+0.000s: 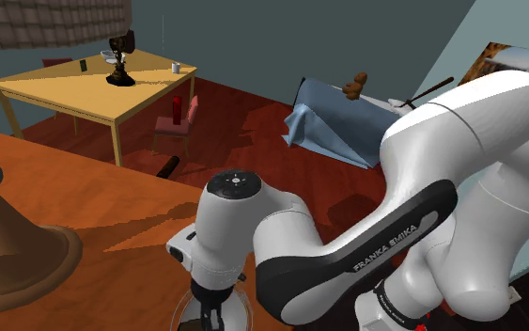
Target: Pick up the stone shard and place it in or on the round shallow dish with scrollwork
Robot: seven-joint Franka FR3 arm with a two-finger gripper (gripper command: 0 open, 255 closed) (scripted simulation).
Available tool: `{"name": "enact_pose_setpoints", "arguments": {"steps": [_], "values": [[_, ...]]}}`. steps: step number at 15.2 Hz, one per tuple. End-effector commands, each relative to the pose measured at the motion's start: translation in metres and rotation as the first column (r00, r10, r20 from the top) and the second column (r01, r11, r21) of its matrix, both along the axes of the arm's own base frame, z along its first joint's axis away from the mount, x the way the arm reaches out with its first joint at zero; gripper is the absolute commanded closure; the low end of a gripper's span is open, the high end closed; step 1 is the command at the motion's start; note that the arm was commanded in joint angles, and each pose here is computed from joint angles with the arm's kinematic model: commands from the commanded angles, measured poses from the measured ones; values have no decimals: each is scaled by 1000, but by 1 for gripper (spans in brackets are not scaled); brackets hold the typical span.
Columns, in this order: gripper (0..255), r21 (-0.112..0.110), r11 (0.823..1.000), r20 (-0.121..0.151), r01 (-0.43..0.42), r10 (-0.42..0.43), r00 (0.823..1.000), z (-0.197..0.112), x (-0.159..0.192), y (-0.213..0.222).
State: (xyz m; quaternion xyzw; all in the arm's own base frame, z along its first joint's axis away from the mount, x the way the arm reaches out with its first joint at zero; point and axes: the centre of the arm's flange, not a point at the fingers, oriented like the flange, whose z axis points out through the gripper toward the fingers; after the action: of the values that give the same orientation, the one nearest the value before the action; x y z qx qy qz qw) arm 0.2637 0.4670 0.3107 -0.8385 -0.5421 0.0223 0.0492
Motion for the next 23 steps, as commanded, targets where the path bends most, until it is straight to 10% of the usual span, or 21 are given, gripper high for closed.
{"name": "enact_pose_setpoints", "arguments": {"steps": [1,15,16,23], "values": [[0,-25,999,-27,36,-36,999,-11,5,11],[0,-25,999,-27,36,-36,999,-45,1,12],[255,-25,999,-27,36,-36,999,-45,1,12],[255,-25,999,-27,36,-36,999,-45,1,12]]}}
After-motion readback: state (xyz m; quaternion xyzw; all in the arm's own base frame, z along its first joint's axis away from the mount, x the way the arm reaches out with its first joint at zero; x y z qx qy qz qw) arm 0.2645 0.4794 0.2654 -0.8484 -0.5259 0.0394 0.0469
